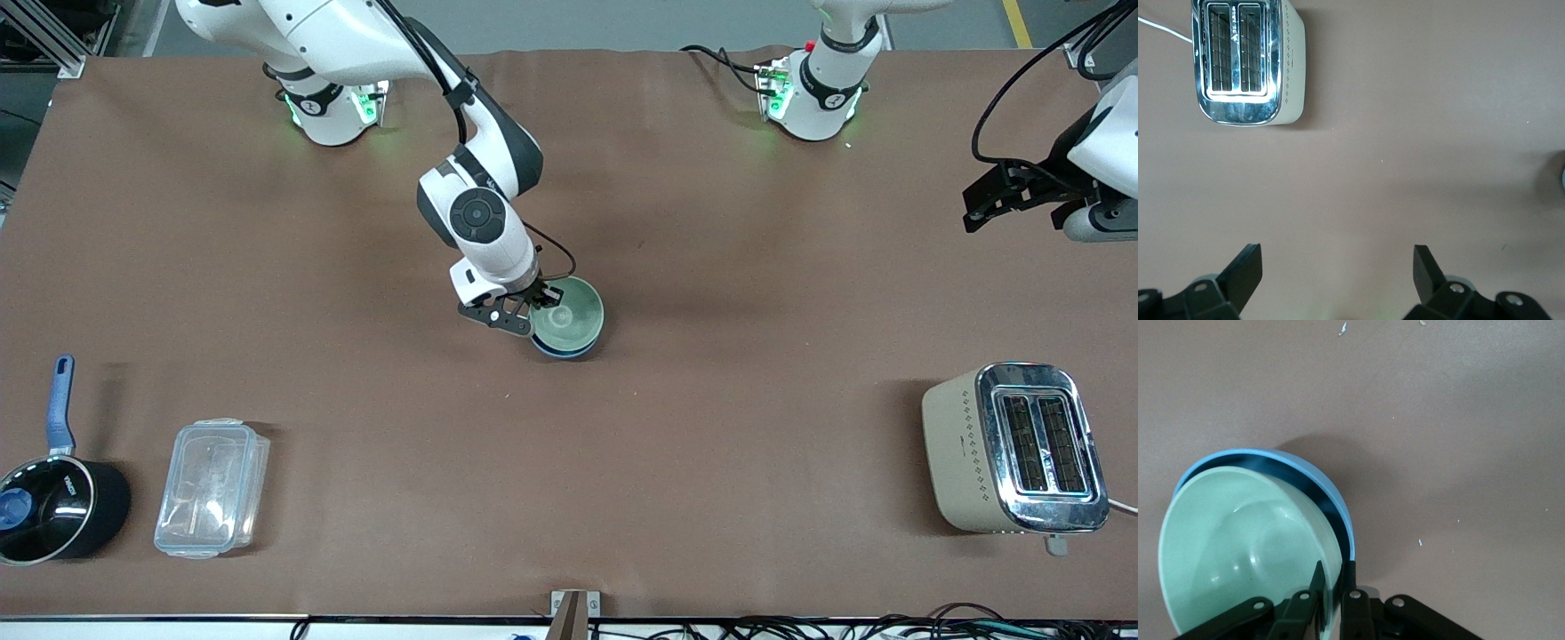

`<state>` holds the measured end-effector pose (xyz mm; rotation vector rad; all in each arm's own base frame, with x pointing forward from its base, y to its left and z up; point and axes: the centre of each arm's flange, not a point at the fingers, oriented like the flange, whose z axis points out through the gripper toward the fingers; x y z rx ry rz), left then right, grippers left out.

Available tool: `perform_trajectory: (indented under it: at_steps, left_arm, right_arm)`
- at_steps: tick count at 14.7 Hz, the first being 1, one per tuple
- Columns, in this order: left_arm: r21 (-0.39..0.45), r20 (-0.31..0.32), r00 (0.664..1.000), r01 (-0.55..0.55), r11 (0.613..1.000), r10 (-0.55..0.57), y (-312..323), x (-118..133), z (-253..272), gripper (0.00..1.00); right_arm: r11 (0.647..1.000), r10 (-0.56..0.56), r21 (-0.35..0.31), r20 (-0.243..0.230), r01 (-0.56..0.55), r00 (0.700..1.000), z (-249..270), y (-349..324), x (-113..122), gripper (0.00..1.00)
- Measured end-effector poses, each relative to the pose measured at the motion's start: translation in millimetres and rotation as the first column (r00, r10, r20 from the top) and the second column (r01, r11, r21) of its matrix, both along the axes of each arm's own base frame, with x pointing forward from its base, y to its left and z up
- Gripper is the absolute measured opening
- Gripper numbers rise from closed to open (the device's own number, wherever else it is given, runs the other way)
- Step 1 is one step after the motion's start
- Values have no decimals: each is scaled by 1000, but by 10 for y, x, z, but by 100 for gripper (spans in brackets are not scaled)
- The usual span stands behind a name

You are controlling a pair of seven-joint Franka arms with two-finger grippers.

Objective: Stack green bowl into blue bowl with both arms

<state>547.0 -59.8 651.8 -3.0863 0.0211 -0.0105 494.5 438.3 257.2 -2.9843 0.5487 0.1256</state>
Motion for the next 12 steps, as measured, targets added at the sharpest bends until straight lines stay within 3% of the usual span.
perform_trajectory:
  at_steps: [1,2,6,8,10,12]
  left_arm:
    - [0,1,1000,1,1000,-1,-6,4,-4,100]
    - [0,-2,1000,2,1000,-2,-13,10,-19,100]
    - [-1,-10,1000,12,1000,-12,-66,45,-82,100]
    - [-1,-11,1000,19,1000,-19,-100,44,-88,100]
    - [-1,-11,1000,21,1000,-21,-111,43,-87,100]
    - [-1,-11,1000,25,1000,-25,-134,40,-87,100]
  right_arm:
    - [1000,-1,-1,-1,1,1000,-4,-7,3,15]
    - [1000,-4,-3,0,4,1000,-7,-23,15,22]
    - [999,-36,-10,25,37,999,159,-211,223,59]
    - [998,-2,-55,45,5,999,446,-489,403,77]
    - [990,79,-115,-6,-79,997,709,-927,527,98]
    - [978,152,-136,-59,-159,987,874,-1447,633,100]
